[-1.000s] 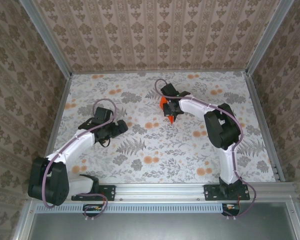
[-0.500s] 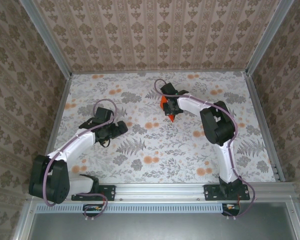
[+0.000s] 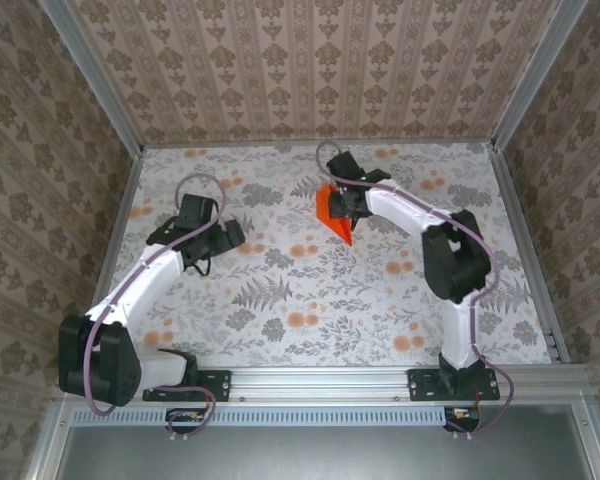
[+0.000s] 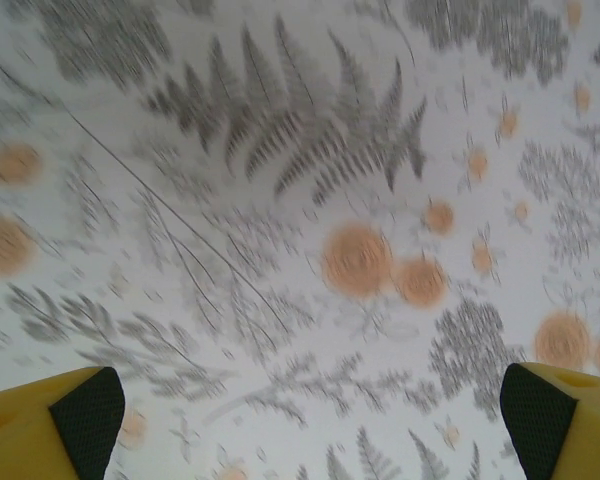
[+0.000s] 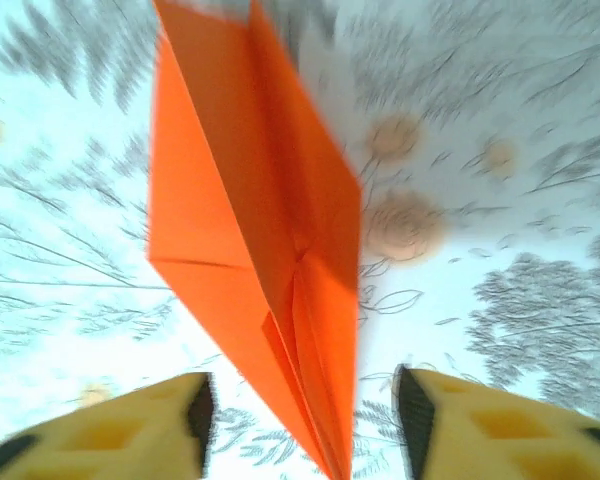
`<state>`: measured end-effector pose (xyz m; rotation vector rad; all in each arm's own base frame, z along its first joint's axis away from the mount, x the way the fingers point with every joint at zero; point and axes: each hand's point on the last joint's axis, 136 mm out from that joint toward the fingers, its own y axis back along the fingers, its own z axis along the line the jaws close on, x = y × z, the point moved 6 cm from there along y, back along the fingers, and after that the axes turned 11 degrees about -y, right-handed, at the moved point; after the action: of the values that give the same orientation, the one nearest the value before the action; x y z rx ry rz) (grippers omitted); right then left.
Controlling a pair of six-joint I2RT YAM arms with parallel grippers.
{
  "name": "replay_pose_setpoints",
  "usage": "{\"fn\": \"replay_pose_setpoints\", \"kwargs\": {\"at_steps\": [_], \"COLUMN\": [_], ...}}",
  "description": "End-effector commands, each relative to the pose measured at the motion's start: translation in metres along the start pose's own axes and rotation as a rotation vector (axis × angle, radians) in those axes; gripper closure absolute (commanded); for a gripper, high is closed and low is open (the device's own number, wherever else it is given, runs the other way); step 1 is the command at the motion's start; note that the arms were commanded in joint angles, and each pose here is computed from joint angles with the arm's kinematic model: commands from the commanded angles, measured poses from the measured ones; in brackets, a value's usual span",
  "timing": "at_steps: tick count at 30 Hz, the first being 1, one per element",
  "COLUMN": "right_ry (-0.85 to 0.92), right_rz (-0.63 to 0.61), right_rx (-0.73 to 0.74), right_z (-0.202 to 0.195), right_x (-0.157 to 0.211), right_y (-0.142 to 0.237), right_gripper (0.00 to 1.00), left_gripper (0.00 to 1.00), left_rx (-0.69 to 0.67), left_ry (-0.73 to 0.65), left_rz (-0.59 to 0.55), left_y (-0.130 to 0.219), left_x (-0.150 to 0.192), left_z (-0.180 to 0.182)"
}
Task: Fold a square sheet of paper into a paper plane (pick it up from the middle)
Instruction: Move the paper plane to the top-center of the table, then reset both arms
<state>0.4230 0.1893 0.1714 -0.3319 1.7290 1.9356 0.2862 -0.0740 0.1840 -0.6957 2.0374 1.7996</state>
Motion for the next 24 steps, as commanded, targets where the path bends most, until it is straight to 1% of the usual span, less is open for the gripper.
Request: {"fn": "replay_pose_setpoints", "kwargs": {"at_steps": [1, 5, 7, 8, 9, 14, 17, 21, 24], "right_ry": [-0.061, -0.096, -0.113, -0.129, -0.141, -0.198, -0.209, -0.242, -0.210], "right_rz": [-0.185, -0.381, -0.456, -0.490, -0.513, -0.587, -0.623, -0.630, -0.614], "right_rx": [0.019, 0.093, 0.142, 0.167, 0.195, 0.321, 0.362, 0.380, 0.355], "right_z": [-0.019, -0.054, -0.076, -0.089, -0.101, -0.163, -0.192, -0.220, -0.226], "right_x": [-0.024, -0.031, -0.031, -0.031, -0.029, -0.010, 0.007, 0.030, 0.039], "right_y": [0.063, 0.096, 0.103, 0.106, 0.107, 0.098, 0.079, 0.054, 0.035], "right_gripper": [0.31, 0.18, 0.09, 0.03, 0.00, 0.00, 0.00, 0.00, 0.00], "left_gripper": [0.00, 0.00, 0.00, 0.00, 0.00, 0.00, 0.00, 0.00, 0.00], "left_rx": [-0.144, -0.219, -0.263, -0.293, -0.318, -0.396, -0.414, -0.390, -0.324], "left_ry": [-0.062, -0.075, -0.086, -0.085, -0.088, -0.137, -0.174, -0.250, -0.299], "left_rz": [-0.080, -0.208, -0.265, -0.283, -0.291, -0.334, -0.350, -0.429, -0.500], "left_y": [0.009, 0.015, 0.016, 0.014, 0.012, -0.004, -0.015, -0.029, -0.038], "left_x": [-0.019, -0.034, -0.037, -0.036, -0.034, -0.024, -0.017, -0.010, -0.007], "left_z": [0.026, 0.050, 0.061, 0.068, 0.074, 0.094, 0.100, 0.100, 0.094]}}
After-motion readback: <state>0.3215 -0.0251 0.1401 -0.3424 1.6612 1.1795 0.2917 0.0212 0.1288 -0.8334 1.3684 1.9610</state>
